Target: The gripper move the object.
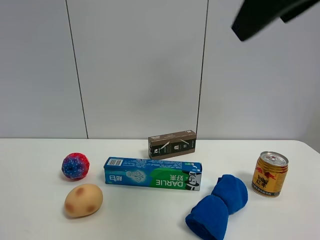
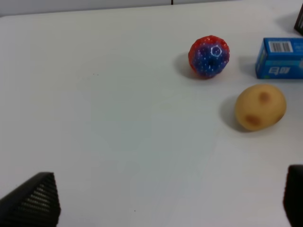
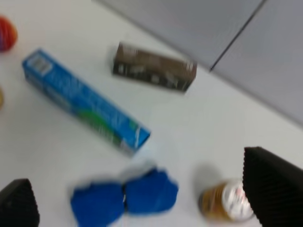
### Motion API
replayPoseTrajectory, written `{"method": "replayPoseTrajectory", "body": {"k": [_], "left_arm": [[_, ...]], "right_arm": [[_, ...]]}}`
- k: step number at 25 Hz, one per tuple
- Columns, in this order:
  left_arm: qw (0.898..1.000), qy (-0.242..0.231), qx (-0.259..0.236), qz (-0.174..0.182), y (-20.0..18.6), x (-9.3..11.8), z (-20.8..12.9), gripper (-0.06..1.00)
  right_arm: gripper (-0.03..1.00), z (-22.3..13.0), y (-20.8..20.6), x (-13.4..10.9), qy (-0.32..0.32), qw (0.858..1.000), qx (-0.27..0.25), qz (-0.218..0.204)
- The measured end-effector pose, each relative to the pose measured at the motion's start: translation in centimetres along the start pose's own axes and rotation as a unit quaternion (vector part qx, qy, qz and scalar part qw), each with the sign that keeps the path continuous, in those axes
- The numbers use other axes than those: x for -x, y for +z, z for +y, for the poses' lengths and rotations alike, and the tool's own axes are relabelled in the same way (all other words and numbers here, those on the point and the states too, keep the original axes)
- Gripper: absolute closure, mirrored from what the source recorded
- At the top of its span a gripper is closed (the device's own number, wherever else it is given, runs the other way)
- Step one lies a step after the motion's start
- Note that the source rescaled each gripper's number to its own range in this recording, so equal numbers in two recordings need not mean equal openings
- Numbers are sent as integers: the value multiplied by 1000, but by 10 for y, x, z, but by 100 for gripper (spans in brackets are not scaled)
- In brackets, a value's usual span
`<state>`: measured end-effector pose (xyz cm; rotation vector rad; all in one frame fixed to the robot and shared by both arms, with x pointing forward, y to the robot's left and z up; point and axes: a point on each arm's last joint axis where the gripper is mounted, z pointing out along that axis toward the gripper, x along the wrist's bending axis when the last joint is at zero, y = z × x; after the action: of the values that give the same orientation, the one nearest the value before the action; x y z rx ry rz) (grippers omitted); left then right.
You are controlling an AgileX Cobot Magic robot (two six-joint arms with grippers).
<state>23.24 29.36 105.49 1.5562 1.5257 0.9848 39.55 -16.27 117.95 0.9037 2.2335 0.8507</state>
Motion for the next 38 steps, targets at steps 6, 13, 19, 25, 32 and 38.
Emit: {"method": "replayPoseTrajectory", "body": {"k": [6, 13, 19, 25, 32, 38], "left_arm": [[1000, 0, 0, 0, 0, 0, 0, -6], [1000, 0, 0, 0, 0, 0, 0, -6], [1000, 0, 0, 0, 0, 0, 0, -6], [1000, 0, 0, 0, 0, 0, 0, -6], [1000, 0, 0, 0, 0, 0, 0, -6], [1000, 0, 0, 0, 0, 0, 0, -6]], "right_arm": [[34, -49, -12, 40, 93, 992, -31, -74], [34, -101, -55, 57, 179, 970, -26, -161], [34, -150, -94, 35, 267, 944, -32, -192], [34, -193, -107, -1, 321, 928, 4, -189], [34, -232, -102, -30, 331, 925, 56, -178], [34, -237, -90, -31, 333, 925, 45, -176]]}}
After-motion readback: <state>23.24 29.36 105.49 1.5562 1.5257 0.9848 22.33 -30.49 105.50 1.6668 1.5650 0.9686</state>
